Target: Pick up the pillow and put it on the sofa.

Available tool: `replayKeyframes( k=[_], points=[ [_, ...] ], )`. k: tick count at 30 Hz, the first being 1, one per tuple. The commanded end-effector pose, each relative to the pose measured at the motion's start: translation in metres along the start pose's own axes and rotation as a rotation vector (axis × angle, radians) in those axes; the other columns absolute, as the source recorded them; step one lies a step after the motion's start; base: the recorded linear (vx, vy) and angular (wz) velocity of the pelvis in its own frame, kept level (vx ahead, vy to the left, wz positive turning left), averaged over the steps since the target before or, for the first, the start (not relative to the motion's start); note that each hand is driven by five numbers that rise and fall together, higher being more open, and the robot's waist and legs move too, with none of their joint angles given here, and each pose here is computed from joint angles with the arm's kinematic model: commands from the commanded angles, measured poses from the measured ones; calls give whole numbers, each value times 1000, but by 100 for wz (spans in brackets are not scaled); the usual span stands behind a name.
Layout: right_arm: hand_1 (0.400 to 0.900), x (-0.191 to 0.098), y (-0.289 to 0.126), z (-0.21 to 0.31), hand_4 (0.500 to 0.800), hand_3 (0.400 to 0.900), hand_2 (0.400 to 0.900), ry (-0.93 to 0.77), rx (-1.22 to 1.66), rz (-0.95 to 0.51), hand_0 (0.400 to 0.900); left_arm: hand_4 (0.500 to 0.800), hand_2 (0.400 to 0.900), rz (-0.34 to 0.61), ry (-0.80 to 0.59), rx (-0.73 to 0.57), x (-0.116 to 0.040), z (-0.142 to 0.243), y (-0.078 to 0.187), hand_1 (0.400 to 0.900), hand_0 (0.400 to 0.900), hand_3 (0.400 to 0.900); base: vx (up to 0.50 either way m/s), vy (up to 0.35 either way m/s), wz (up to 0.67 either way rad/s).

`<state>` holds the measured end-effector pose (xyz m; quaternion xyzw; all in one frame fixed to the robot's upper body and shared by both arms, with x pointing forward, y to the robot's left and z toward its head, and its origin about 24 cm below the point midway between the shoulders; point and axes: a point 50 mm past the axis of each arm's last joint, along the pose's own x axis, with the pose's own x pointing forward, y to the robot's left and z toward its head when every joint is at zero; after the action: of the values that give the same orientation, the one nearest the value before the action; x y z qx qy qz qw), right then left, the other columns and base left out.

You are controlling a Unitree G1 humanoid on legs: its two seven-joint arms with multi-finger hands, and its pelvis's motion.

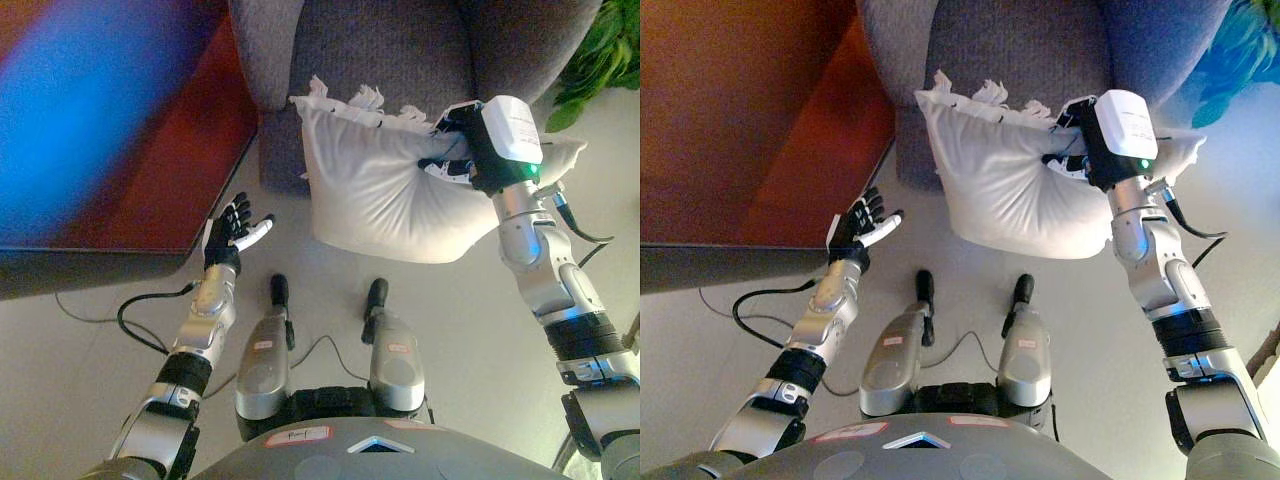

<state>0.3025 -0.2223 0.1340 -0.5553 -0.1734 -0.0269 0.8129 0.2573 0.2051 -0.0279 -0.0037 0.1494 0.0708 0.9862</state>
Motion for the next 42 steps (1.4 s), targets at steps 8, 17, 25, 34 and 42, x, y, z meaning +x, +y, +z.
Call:
replayKeyframes(
  k=[8,17,25,34,42],
  points=[
    [400,36,-60,23,500,400,400,-134,275,-284,400,800,900,-93,-18,21,-24,-9,12,900,900,900,123,-25,8],
    [400,99,-81,-12,500,400,400,105,328,-204,400,800,900,-147,-42,-28,-32,-1,21,900,900,900,71,-54,18],
    [900,124,-142,-43,800,900,900,385,247,-312,900,800,900,-233,-103,-24,-24,19,11,900,900,900,-20,-51,26],
    [900,104,-193,-67,800,900,900,506,58,-447,900,800,900,-315,-129,21,-20,28,-2,900,900,900,27,-27,24],
    [900,125,-168,-20,800,900,900,226,209,-456,900,800,900,-232,-100,6,-17,21,5,900,900,900,36,24,-13]
  ],
)
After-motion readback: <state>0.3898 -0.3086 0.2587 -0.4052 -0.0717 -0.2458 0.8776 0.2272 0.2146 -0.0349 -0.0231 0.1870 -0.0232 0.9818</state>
